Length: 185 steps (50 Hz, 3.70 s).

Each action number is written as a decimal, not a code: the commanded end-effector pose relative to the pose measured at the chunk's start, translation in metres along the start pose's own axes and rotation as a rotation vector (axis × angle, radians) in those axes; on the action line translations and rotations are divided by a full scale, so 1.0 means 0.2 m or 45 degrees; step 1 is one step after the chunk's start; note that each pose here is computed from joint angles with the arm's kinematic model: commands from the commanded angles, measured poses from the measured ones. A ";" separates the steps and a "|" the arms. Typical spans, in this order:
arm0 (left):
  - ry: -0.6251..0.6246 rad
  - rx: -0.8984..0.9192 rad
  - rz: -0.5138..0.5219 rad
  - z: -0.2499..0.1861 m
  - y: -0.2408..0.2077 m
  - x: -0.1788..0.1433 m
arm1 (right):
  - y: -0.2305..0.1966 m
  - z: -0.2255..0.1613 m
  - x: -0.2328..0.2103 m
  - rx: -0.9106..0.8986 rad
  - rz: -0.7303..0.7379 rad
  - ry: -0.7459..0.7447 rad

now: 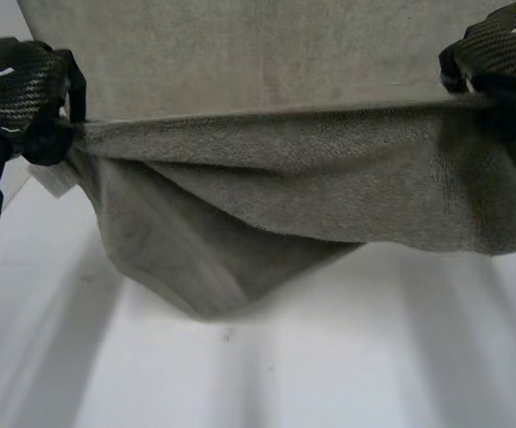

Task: Fold the towel.

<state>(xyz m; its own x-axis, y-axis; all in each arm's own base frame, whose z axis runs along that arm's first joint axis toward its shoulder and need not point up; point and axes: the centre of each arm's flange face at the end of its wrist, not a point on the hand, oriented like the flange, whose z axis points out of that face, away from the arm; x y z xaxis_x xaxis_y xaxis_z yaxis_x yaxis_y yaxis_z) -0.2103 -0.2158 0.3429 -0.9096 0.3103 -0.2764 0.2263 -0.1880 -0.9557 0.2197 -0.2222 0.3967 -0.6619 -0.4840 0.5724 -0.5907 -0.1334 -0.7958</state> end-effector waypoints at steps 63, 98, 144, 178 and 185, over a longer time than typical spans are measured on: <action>-0.060 -0.507 -0.241 0.22 0.87 0.22 | 0.69 0.67 -0.79 -0.145 -0.019 -0.310; -0.114 -0.411 -0.255 0.19 0.75 0.14 | 0.72 0.22 -0.68 -0.134 0.481 -0.276; -0.221 -0.237 -0.376 0.18 0.56 -0.04 | 0.87 0.63 -0.80 0.004 0.574 -0.225; -0.155 -0.023 -0.349 0.04 0.06 -0.14 | 0.16 0.14 -0.11 -0.173 -0.010 -0.238; -0.119 -0.237 -0.368 0.26 0.32 -0.10 | 0.34 0.34 -0.21 -0.275 0.004 -0.331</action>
<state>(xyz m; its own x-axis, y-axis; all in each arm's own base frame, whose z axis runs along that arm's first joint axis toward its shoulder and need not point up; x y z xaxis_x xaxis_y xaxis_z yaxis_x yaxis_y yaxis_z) -0.1873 -0.2478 0.3283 -0.9723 0.2338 0.0069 -0.0184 -0.0471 -0.9987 0.2301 -0.2458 0.3426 -0.5555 -0.6548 0.5125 -0.6738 -0.0067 -0.7389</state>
